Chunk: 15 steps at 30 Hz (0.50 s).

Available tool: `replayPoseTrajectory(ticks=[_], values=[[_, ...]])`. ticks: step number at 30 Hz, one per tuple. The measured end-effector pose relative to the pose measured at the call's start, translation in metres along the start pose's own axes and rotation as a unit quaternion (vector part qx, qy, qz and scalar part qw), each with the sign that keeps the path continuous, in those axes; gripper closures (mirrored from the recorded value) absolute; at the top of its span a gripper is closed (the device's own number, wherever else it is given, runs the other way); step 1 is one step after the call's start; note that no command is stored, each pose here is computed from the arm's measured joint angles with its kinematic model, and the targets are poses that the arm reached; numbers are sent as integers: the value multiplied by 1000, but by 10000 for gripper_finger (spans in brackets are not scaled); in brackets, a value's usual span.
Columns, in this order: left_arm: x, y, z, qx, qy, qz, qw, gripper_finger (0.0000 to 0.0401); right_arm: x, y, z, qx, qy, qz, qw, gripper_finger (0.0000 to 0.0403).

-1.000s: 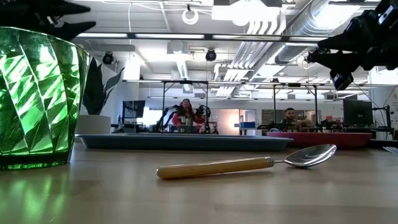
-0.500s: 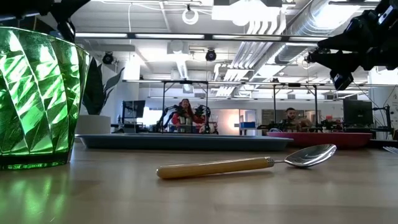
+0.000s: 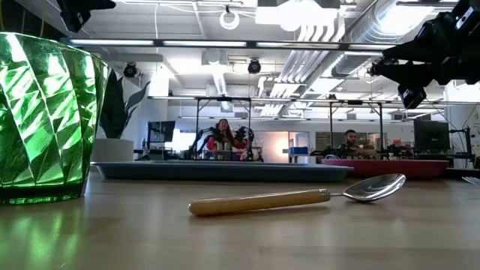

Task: Pick and place plate/cup/fork/spoon on tray
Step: Put the green cup on the top left of the blue tray

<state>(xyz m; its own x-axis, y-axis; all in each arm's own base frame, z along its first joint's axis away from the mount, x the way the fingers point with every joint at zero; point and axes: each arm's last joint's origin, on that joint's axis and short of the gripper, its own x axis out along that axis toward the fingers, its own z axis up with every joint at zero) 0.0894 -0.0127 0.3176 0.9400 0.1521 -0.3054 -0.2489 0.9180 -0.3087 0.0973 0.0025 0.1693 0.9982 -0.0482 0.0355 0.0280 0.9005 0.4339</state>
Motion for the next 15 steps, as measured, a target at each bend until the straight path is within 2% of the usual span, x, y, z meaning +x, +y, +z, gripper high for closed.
replayPoseTrajectory(ticks=[5, 8, 15], values=[[5, -9, 12, 27, 64, 21, 997, 295, 0, 0, 0, 0, 0, 0, 1000, 263], [11, -15, 16, 23, 103, 18, 994, 295, 0, 0, 0, 0, 0, 0, 1000, 263], [33, -26, 6, 7, 206, 3, 979, 295, 0, 0, 0, 0, 0, 0, 1000, 263]])
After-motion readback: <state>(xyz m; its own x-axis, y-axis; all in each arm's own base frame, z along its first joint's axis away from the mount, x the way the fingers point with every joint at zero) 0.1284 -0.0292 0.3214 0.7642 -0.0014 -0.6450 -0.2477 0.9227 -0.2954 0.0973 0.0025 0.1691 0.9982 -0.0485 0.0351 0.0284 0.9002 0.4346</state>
